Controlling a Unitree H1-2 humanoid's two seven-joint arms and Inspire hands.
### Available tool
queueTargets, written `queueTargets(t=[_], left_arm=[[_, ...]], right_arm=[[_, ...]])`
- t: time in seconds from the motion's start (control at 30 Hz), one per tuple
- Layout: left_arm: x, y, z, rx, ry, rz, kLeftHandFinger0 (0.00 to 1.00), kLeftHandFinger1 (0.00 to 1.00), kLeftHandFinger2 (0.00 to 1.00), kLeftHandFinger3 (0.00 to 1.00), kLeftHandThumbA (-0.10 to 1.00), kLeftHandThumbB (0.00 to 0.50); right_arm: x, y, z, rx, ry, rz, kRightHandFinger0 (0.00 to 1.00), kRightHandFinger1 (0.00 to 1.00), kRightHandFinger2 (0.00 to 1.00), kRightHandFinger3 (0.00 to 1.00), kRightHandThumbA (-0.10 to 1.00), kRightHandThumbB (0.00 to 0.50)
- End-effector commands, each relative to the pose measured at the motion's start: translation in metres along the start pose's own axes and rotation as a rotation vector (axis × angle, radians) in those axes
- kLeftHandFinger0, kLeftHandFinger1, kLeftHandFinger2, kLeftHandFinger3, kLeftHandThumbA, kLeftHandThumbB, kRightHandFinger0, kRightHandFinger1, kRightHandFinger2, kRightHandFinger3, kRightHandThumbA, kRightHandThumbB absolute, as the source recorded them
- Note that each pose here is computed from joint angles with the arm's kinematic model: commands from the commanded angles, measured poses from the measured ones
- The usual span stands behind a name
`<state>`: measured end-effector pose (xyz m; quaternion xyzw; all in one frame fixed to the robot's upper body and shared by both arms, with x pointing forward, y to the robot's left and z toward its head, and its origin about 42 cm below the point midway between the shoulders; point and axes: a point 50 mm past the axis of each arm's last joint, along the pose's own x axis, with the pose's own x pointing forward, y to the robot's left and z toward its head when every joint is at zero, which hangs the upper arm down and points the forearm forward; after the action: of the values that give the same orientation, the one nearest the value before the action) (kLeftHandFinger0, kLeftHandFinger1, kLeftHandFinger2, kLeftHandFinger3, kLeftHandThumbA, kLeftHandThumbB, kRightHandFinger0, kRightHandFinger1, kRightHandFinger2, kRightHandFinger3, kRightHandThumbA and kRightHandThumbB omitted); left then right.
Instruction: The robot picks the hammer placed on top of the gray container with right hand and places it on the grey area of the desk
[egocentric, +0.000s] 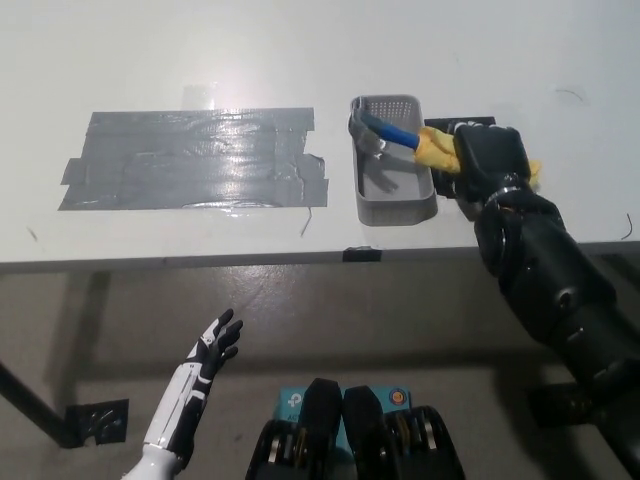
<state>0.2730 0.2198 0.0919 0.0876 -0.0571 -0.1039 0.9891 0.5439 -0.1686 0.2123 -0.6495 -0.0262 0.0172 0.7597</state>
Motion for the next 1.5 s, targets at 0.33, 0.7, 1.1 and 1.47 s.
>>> queueTargets(t=[0.33, 0.7, 1.1, 1.47], left_arm=[[0.014, 0.009, 0.013, 0.037, -0.075, -0.005, 1.0, 1.0, 1.0, 1.0, 1.0, 0.089], [0.015, 0.009, 0.014, 0.039, -0.068, -0.008, 1.0, 1.0, 1.0, 1.0, 1.0, 0.083], [0.017, 0.008, 0.018, 0.035, -0.073, -0.005, 1.0, 1.0, 1.0, 1.0, 1.0, 0.1], [0.021, 0.007, 0.022, 0.051, -0.077, -0.005, 1.0, 1.0, 1.0, 1.0, 1.0, 0.119]], right_arm=[[0.011, -0.097, 0.053, 0.369, -0.259, -0.551, 0.0, 0.3, 0.67, 0.47, -0.1, 0.185], [0.006, -0.162, 0.091, 0.397, -0.367, -0.685, 0.0, 0.42, 0.79, 0.93, -0.1, 0.136], [0.016, -0.156, 0.167, 0.244, -0.484, -0.565, 0.0, 0.39, 0.76, 0.88, -0.1, 0.121], [0.001, -0.112, 0.247, 0.285, -0.531, -0.382, 0.0, 0.34, 0.76, 0.89, -0.1, 0.138]])
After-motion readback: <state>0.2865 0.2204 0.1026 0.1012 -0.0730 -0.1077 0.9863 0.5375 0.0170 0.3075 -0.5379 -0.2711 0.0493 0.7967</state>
